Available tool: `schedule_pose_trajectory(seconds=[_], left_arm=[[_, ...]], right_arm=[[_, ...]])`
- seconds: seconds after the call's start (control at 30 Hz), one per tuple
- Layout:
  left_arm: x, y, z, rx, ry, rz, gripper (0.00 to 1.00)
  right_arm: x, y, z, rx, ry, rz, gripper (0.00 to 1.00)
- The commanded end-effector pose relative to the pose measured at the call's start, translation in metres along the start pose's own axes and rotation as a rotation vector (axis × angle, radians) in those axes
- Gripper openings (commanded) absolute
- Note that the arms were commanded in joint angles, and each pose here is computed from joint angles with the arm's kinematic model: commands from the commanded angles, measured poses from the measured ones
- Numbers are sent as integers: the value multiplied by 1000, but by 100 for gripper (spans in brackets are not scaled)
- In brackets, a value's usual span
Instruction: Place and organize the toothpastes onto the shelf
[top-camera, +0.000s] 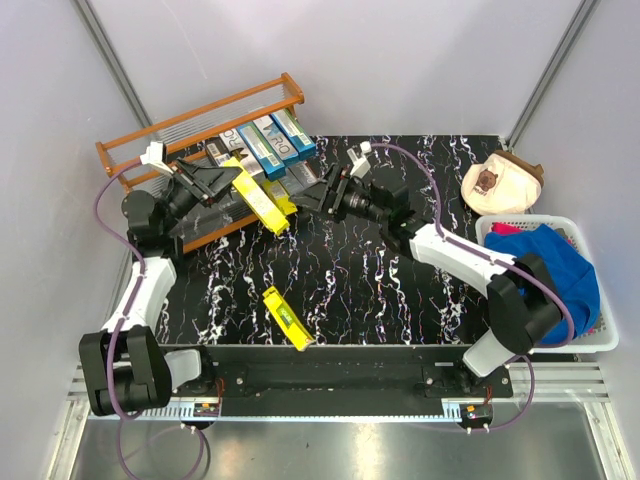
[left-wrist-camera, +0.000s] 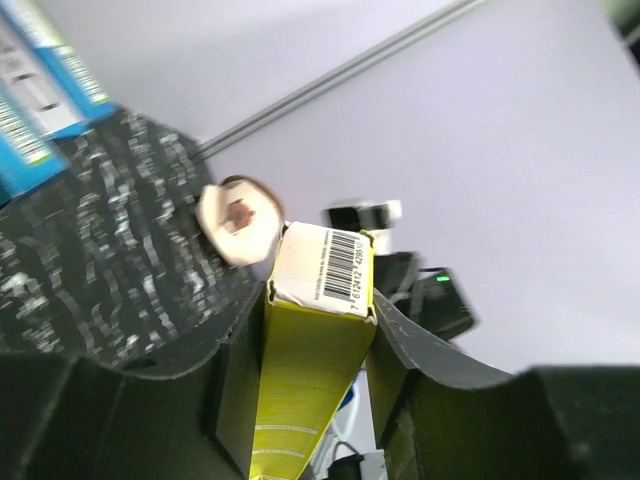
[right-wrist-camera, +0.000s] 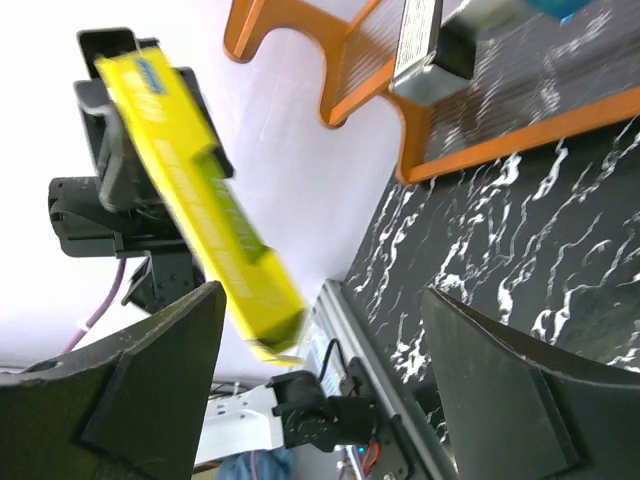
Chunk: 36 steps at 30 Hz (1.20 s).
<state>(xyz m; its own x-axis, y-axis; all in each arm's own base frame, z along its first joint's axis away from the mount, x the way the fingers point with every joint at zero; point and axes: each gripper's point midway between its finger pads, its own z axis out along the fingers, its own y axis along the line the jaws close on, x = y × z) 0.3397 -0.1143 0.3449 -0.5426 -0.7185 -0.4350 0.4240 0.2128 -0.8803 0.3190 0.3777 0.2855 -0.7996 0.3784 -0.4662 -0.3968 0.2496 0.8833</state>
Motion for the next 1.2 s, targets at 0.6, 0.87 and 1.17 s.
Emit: schedule_pose_trajectory(seconds=[0.6, 0.87, 1.17], left_arm=[[-11, -39, -1, 179, -35, -25, 33], [-9, -39, -2, 204, -30, -52, 33], [-6, -34, -1, 202, -4, -44, 58]], right_arm=[[34, 80, 11, -309, 31, -19, 84], [25, 91, 17, -350, 3, -24, 57], [20, 93, 13, -344, -5, -23, 37]])
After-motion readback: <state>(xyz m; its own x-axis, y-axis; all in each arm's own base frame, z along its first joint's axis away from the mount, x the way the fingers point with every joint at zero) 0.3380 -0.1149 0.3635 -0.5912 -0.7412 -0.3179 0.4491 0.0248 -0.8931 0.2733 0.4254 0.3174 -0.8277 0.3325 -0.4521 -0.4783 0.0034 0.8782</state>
